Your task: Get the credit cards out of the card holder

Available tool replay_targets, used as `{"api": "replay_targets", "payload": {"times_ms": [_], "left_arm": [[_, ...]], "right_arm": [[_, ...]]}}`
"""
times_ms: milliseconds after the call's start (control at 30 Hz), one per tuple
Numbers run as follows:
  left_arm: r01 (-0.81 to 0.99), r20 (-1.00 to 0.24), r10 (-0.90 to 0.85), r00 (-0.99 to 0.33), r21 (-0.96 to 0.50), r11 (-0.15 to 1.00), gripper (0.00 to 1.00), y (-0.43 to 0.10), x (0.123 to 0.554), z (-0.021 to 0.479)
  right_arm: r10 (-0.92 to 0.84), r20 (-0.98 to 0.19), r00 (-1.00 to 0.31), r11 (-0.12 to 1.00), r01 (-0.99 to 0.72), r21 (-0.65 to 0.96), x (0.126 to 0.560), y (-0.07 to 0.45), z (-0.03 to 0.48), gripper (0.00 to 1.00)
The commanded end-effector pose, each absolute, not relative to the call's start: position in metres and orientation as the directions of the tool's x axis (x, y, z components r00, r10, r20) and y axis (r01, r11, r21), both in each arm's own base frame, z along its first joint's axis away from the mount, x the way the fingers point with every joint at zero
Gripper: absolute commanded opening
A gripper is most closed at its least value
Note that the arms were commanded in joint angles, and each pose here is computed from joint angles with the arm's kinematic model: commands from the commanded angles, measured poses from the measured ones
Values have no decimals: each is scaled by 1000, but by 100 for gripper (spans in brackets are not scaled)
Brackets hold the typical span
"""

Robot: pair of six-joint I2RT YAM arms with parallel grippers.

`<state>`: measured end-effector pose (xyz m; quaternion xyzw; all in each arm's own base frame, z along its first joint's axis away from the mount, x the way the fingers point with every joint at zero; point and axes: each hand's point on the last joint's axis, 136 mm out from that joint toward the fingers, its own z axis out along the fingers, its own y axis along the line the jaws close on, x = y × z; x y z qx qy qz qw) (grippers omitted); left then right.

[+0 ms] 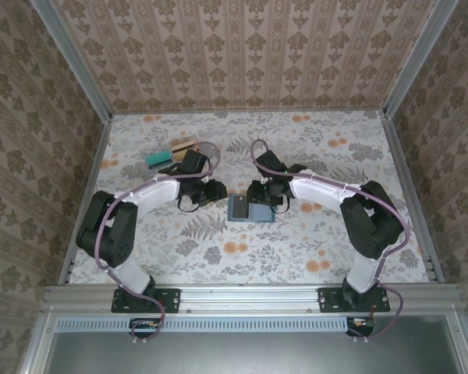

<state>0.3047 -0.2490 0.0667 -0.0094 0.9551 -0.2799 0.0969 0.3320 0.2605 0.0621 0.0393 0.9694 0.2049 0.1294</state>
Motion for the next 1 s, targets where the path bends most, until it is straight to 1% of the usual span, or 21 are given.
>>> {"api": "replay_targets", "payload": {"times_ms": [0,167,233,733,967], "left_arm": [[87,-173,-13,-985,-557,826,38,-269,304,72],[82,-138,5,-990,-551,831,27,-282,303,60],[75,-128,6,-992,-545,835,25,-285,303,55],[25,-61,-6,-998,-505,863,12,-283,299,33],[16,-34,-2,-999,-499,867,12,-280,294,27]], "right_arm": [[151,-168,-974,876,54,478,326,275,57,37],[163,-143,-976,875,76,478,324,275,49,32],[166,-133,-977,878,85,472,323,274,45,31],[160,-73,-984,873,107,475,318,276,25,27],[169,-67,-983,869,116,481,320,274,25,23]]}}
